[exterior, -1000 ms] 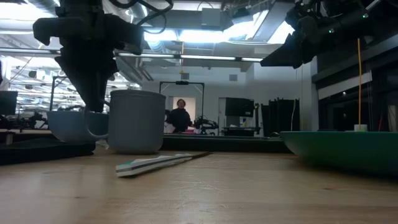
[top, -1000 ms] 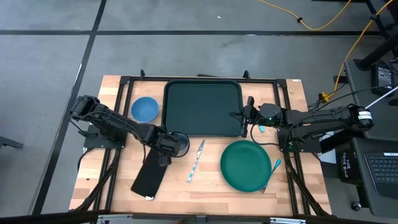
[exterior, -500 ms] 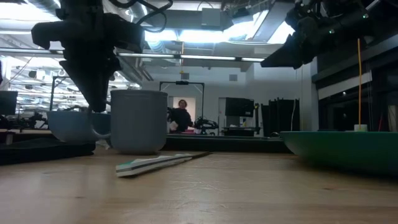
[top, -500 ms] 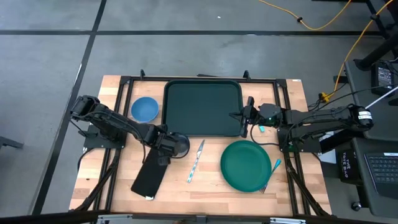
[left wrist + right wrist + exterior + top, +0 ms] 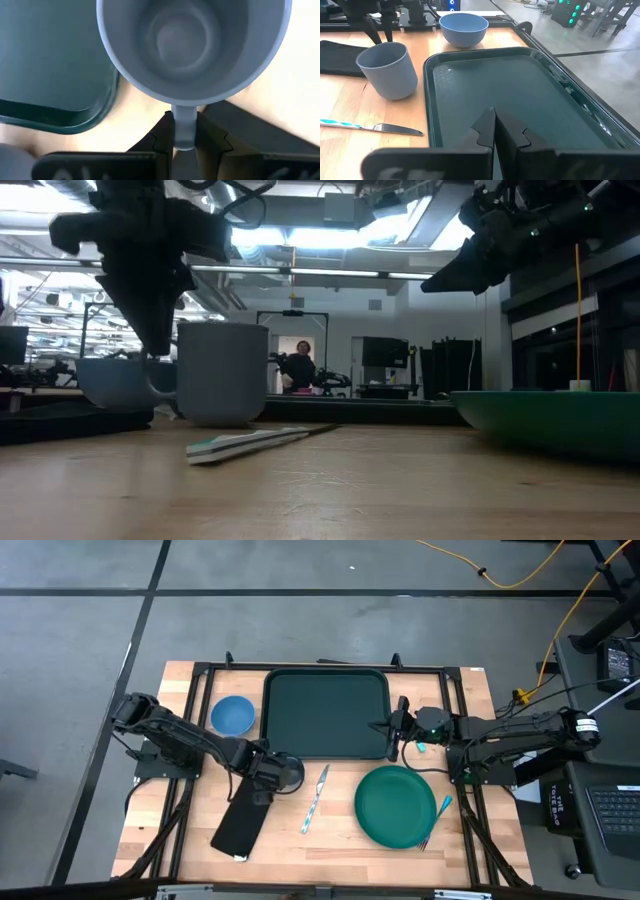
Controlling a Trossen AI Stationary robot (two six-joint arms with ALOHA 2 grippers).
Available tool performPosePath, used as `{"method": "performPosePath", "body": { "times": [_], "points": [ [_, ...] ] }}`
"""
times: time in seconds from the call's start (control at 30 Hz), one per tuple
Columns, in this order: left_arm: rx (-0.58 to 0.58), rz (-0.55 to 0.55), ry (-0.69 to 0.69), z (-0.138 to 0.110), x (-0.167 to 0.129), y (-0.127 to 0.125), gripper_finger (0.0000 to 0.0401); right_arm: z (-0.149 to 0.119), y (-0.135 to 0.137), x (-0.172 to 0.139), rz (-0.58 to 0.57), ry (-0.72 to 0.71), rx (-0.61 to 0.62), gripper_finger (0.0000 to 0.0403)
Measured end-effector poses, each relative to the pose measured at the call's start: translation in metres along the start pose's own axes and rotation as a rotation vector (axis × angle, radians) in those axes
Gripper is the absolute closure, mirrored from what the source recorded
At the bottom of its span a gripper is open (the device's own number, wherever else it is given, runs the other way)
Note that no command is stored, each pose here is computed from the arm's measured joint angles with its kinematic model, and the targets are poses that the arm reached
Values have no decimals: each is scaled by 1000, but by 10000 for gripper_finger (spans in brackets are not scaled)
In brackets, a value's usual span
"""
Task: Set up tray
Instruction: Put the gray mug on the green tray
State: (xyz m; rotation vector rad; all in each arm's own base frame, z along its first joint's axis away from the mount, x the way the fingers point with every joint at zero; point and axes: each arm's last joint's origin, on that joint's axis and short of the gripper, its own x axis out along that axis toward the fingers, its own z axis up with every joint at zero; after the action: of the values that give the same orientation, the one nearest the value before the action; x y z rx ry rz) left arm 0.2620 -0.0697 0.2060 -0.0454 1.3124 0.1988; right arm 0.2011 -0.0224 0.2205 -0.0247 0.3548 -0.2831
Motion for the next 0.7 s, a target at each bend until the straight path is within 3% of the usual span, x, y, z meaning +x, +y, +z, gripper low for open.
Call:
{"method": "performPosePath", "body": {
  "times": [0.37, 0.53, 0.7],
  "points": [
    [72, -95, -194, 6, -56, 15, 361, 1, 0, 0, 0, -7, 27, 392],
    [44, -128, -241, 7, -75, 42, 361, 1, 0, 0, -2, -12, 26, 392],
    [33, -81, -235, 10, -75, 75, 356, 2, 0, 0, -3, -16, 25, 392]
  ]
}}
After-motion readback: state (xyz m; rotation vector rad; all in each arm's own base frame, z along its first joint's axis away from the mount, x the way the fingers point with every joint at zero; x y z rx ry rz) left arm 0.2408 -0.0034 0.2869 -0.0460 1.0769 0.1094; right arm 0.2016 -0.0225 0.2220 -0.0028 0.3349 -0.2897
